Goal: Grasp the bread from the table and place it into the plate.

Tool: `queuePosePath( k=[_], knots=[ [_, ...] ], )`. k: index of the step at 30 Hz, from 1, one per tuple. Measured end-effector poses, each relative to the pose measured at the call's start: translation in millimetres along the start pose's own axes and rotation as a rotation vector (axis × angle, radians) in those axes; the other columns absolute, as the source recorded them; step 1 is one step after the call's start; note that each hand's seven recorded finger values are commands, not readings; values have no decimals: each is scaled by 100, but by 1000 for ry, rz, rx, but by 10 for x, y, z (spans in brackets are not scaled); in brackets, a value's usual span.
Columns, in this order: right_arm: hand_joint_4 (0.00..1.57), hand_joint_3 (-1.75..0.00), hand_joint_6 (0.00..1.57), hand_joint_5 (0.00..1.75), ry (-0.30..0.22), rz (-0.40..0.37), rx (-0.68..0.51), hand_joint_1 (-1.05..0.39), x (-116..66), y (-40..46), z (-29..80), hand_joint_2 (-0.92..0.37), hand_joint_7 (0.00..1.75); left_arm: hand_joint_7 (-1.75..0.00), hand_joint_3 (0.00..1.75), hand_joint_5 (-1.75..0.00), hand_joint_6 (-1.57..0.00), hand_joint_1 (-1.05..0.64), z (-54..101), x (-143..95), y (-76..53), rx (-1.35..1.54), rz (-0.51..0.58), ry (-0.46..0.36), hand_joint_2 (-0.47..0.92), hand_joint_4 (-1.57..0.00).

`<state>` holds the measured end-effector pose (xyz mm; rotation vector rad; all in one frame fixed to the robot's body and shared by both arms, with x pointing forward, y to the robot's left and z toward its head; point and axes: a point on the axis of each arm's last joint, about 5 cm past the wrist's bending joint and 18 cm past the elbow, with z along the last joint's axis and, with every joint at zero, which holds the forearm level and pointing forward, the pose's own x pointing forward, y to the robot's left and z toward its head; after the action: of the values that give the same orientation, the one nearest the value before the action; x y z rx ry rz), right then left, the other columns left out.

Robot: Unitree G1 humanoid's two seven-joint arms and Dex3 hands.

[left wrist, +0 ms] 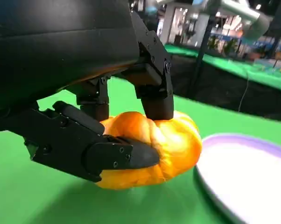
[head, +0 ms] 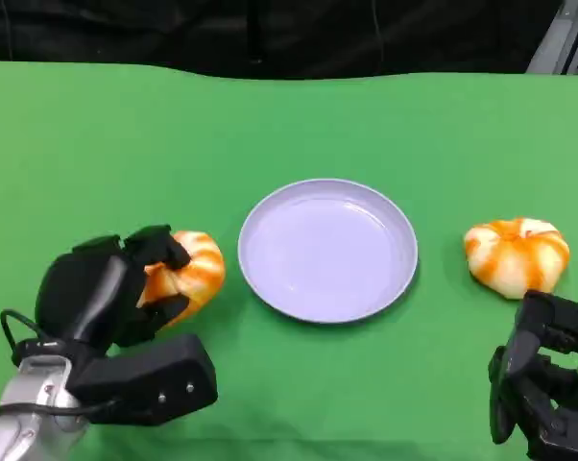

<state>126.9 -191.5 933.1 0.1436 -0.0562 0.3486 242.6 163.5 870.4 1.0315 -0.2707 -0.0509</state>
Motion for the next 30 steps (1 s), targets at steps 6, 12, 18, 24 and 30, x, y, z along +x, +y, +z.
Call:
queuePosePath(
  k=[6, 12, 18, 24, 30],
  knots=[
    [79, -103, 66, 175, 1, 3, -1, -1, -1, -5, 0, -71, 165, -153, 88, -175, -73, -6, 161, 182, 251, -29, 131, -90, 65, -76],
    [81, -104, 67, 175, 1, 19, 4, 1, 8, -28, -31, -71, 163, -144, 91, -175, -76, -8, 524, 427, 313, -46, 172, -225, 61, -75],
    [82, -105, 68, 175, 2, 14, 3, 1, 2, -35, -49, -69, 164, -123, 48, -172, -85, -9, 836, 621, 154, -67, 80, -301, 74, -73],
    [81, -104, 68, 175, 8, 12, -14, 2, -3, -19, -52, -69, 164, -137, 26, -174, -79, -10, 1026, 760, -85, -39, -26, -319, 87, -76],
    [82, -104, 69, 175, 9, 17, -5, 2, -3, 22, -58, -68, 163, -128, 20, -175, -79, -10, 1105, 774, -339, -30, -108, -322, 92, -74]
  ],
)
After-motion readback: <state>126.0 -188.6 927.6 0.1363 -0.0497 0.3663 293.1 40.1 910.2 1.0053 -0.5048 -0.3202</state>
